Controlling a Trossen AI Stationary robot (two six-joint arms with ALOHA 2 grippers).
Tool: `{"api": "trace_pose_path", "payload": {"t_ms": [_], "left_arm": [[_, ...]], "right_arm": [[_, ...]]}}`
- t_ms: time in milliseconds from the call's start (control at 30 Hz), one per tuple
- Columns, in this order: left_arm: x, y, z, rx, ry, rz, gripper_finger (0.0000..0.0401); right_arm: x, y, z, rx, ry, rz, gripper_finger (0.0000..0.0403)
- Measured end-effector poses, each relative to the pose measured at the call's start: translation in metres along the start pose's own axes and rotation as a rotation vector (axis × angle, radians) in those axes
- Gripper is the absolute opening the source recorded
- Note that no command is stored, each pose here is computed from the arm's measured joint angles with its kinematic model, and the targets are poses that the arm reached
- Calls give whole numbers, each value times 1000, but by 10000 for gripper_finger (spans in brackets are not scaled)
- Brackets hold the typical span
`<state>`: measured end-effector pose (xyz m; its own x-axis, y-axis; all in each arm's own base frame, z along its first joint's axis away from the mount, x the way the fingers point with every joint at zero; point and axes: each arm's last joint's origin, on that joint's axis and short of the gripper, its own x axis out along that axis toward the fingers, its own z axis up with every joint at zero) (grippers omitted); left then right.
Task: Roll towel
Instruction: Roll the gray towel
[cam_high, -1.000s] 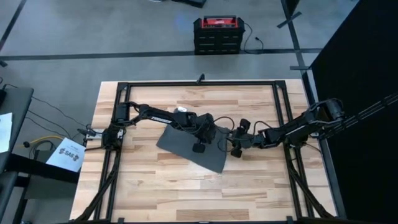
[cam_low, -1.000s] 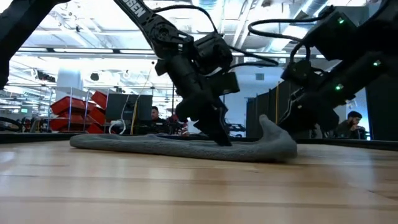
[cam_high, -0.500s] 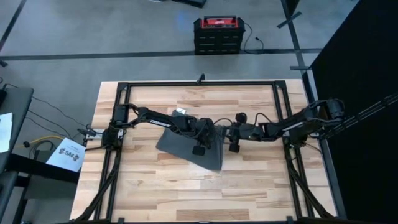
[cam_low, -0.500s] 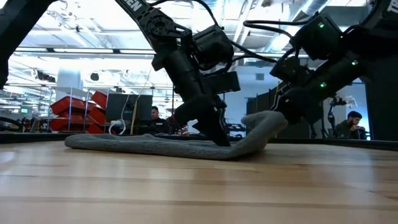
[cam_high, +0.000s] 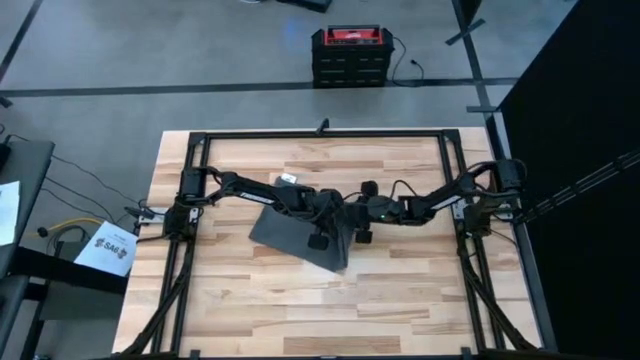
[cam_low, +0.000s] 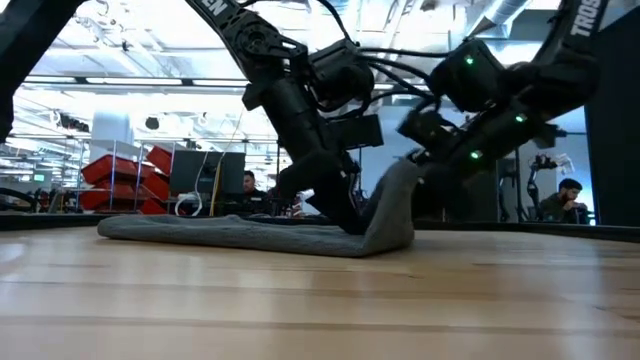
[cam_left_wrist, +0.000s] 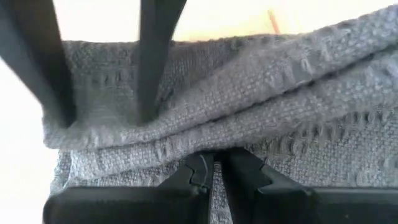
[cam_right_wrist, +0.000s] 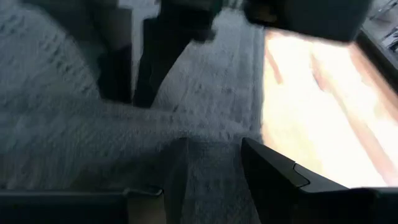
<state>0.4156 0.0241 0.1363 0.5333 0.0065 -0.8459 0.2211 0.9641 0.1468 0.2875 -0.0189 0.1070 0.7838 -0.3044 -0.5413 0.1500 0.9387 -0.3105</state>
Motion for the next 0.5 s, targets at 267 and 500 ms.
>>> {"api": "trace_pose_path", "payload": {"t_ms": [267,500], "left_arm": [[-10,1,1,-8,7,2,15],[-25,1,2,-27,31,23,15]], "right_arm": [[28,0,-5,22,23,56,140],[36,2,-7,60,-1,48,140]]}}
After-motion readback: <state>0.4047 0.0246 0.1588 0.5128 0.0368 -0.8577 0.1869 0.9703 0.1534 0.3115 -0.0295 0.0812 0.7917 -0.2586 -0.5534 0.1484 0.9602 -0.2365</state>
